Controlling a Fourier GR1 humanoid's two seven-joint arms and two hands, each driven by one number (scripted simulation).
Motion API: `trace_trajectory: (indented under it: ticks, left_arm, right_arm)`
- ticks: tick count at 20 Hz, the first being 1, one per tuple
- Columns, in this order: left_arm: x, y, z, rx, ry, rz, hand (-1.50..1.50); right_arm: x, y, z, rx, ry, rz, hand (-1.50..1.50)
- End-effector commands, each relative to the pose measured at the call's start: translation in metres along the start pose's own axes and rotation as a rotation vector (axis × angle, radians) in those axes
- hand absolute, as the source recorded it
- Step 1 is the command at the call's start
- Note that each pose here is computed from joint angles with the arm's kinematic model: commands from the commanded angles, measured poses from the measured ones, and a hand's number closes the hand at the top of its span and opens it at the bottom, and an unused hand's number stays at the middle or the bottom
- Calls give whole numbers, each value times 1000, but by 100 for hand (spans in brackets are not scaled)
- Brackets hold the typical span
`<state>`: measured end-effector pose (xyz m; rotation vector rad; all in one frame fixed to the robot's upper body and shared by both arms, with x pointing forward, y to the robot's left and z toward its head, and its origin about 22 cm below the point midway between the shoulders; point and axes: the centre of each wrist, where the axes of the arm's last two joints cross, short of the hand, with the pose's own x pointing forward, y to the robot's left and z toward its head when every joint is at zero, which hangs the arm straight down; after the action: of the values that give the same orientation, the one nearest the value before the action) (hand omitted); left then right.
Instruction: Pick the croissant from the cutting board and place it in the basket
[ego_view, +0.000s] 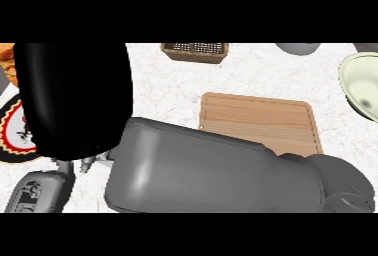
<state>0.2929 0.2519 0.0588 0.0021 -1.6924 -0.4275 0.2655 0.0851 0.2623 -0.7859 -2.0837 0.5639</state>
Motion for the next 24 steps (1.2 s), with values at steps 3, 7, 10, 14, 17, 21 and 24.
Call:
trace_trajectory:
  ticks: [3, 7, 10, 14, 17, 21, 24]
  left_arm:
    - [4, -6, -2, -10, -1, -8, 0]
    - [-7, -2, -2, -5, 4, -1, 0]
    - [-3, 1, 1, 10, 10, -6, 0]
    - [6, 7, 1, 30, 4, 8, 0]
    - [-2, 15, -1, 27, -9, -5, 0]
    - [9, -4, 8, 30, -2, 13, 0]
    - [-13, -8, 19, 13, 5, 19, 0]
  right_arm:
    - [0, 2, -42, -133, 186, -30, 150]
    - [10, -10, -71, -214, 214, -70, 150]
    - [0, -17, -91, -280, 237, -88, 150]
    - [-22, -20, -116, -299, 282, -49, 150]
    - [-45, -13, -121, -270, 308, -43, 150]
    - [-79, 0, -121, -264, 336, -23, 150]
    - [-107, 3, -119, -247, 327, -27, 150]
